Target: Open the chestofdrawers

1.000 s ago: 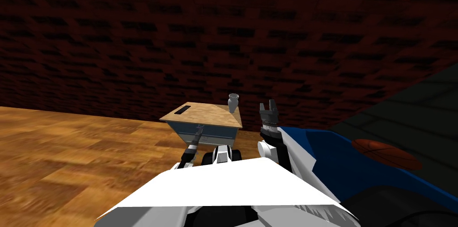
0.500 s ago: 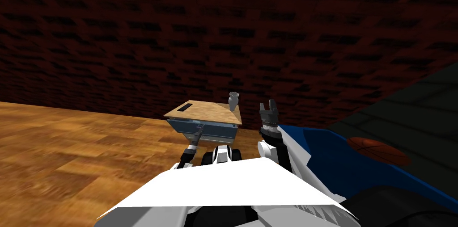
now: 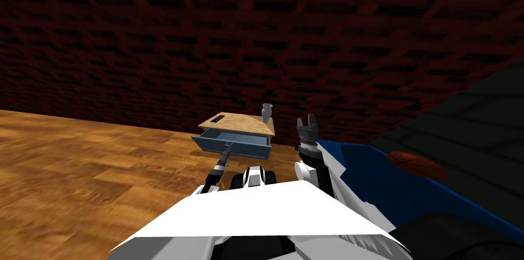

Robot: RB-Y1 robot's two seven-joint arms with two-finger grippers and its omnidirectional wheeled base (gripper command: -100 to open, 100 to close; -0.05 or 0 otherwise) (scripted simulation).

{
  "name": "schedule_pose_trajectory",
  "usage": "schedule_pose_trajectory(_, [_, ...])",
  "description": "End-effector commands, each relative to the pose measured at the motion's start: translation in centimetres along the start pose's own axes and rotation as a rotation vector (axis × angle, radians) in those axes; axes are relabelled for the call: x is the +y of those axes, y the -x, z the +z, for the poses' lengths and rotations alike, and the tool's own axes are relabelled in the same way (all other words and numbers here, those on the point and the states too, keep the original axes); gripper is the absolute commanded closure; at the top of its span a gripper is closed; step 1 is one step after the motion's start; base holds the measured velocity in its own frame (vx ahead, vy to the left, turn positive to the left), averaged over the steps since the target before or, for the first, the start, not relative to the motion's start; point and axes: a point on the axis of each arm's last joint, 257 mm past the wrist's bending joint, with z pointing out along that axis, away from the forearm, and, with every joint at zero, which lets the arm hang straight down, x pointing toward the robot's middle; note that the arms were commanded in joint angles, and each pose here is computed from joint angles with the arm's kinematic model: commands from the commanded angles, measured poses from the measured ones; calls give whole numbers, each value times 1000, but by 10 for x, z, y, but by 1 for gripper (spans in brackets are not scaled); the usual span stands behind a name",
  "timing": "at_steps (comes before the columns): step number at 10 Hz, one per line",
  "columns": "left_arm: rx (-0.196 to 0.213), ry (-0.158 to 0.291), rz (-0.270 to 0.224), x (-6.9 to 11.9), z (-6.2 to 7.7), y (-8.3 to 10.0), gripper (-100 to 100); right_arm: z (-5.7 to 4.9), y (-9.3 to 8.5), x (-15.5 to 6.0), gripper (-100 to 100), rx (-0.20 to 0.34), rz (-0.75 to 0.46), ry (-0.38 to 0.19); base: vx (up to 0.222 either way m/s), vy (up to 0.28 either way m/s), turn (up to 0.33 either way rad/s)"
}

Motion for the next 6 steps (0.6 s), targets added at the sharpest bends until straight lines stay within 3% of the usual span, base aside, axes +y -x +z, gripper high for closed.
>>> schedule_pose_trajectory(1, [3, -28, 2, -8, 4, 5, 100, 0, 0, 0, 0, 0, 0, 0, -170, 18, 28])
schedule_pose_trajectory(2, [5, -4, 0, -4, 18, 11, -100, 0, 0, 0, 0, 0, 0, 0, -147, 3, -14])
schedule_pose_trajectory(3, [5, -4, 0, -4, 18, 11, -100, 0, 0, 0, 0, 0, 0, 0, -81, -12, -15])
schedule_pose_trajectory(6, [2, -2, -1, -9, 48, 27, -100, 0, 0, 0, 0, 0, 0, 0, -71, -25, -11])
